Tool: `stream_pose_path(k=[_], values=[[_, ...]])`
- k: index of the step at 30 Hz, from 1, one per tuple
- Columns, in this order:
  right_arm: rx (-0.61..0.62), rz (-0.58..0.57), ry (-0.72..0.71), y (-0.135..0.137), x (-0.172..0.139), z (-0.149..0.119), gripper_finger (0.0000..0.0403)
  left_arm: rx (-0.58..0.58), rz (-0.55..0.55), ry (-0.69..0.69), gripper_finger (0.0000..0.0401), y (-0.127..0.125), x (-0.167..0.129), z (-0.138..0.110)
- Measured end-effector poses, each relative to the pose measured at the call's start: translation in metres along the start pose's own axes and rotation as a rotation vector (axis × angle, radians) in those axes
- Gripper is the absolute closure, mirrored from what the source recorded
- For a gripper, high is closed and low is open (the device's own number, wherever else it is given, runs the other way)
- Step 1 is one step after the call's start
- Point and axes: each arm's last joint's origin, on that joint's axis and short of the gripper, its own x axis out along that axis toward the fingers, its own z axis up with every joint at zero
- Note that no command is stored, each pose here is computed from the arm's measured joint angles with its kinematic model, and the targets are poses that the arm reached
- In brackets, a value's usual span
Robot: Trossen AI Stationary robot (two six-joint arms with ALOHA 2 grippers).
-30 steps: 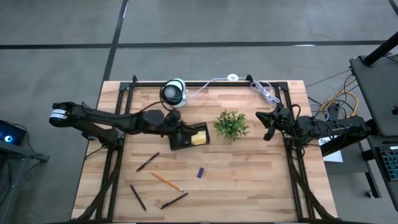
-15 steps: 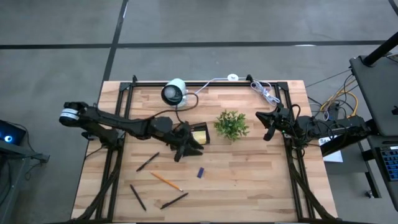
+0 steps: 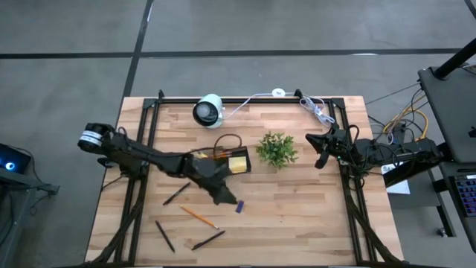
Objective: Pick and place office supplies into organizer
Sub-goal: Put the yellow pencil in the black desk organizer
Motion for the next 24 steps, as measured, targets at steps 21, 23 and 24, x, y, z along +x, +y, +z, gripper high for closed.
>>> stream_pose_path(k=[21,23,24], values=[[-0.018,-0.005,0.019,-0.001,0.000,-0.002,0.0390,0.292,0.238,0.469,0.0282,-0.001,-0.003,-0.069],[-0.021,-0.006,0.024,-0.001,0.000,-0.003,0.0390,0.369,0.282,0.518,0.0289,-0.002,-0.007,-0.073],[-0.022,-0.007,0.024,-0.001,0.000,-0.003,0.0390,0.413,0.311,0.534,0.0291,-0.002,-0.009,-0.074]])
